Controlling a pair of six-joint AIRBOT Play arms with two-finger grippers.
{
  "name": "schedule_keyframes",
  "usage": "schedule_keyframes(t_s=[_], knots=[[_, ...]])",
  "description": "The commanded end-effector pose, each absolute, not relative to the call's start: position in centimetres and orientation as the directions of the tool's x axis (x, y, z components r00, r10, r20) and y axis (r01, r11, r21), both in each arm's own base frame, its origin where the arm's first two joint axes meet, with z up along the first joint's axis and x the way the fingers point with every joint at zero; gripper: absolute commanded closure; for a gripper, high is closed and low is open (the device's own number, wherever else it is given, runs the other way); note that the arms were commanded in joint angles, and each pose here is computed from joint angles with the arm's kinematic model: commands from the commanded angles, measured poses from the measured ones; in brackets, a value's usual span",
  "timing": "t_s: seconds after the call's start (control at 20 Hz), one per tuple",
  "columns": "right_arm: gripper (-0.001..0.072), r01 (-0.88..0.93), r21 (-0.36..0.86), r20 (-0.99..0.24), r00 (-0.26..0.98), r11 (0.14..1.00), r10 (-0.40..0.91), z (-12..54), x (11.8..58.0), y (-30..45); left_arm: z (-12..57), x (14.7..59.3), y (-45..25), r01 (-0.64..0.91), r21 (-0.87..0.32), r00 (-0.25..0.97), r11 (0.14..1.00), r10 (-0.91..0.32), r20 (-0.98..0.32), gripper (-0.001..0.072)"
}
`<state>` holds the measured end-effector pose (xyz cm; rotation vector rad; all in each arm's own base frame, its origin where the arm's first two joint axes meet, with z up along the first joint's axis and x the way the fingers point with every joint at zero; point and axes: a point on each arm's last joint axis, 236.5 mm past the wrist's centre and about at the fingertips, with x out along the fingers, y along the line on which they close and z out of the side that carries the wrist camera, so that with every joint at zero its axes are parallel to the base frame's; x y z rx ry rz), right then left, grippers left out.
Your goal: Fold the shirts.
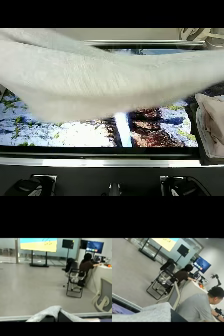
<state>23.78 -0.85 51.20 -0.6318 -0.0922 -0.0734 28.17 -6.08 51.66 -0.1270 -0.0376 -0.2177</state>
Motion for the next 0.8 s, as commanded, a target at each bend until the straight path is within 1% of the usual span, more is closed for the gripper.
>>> schedule_keyframes(t_s=[0.0, 0.1, 0.2, 0.3, 0.4, 0.45, 0.55, 0.65, 0.75], knots=[[0.0688, 0.103, -0.617, 0.063, 0.995, 0.780, -0.081, 50.1, 26.0, -1.1, 45.1, 29.8, -4.4, 0.113, -0.088, 0.972, 0.990, -0.129, -0.197, 0.0681], [0.0688, 0.041, -0.651, -0.068, 0.991, 0.758, -0.112, 46.5, 30.7, -0.2, 38.2, 32.3, -4.9, 0.093, -0.071, 0.914, 0.993, -0.113, -0.389, 0.0681], [0.0687, -0.016, -0.668, -0.172, 0.976, 0.744, -0.133, 42.3, 37.1, 1.6, 30.0, 34.8, -5.4, 0.081, -0.049, 0.821, 0.995, -0.095, -0.562, 0.0680], [0.0687, -0.066, -0.642, -0.221, 0.970, 0.764, -0.102, 37.8, 44.6, 4.9, 20.9, 36.6, -6.0, 0.080, -0.033, 0.696, 0.996, -0.079, -0.714, 0.0680], [0.0687, -0.111, -0.585, -0.244, 0.969, 0.804, -0.043, 32.8, 51.0, 8.5, 12.8, 37.4, -7.0, 0.086, -0.050, 0.558, 0.995, -0.090, -0.825, 0.0680], [0.0687, -0.138, -0.543, -0.282, 0.959, 0.828, -0.025, 29.7, 53.4, 9.8, 9.4, 37.5, -7.5, 0.085, -0.062, 0.491, 0.994, -0.096, -0.866, 0.0680], [0.0687, -0.201, -0.439, -0.425, 0.905, 0.876, -0.006, 22.3, 55.9, 11.5, 3.2, 37.2, -8.5, 0.074, -0.087, 0.340, 0.993, -0.107, -0.934, 0.0681], [0.0686, -0.264, -0.324, -0.598, 0.802, 0.908, 0.020, 15.3, 55.8, 12.9, -1.4, 37.1, -9.8, 0.053, -0.132, 0.220, 0.990, -0.140, -0.966, 0.0680], [0.0686, -0.303, -0.231, -0.725, 0.688, 0.925, 0.044, 10.1, 54.5, 14.0, -4.7, 37.1, -11.7, 0.016, -0.202, 0.137, 0.979, -0.203, -0.970, 0.0680]])
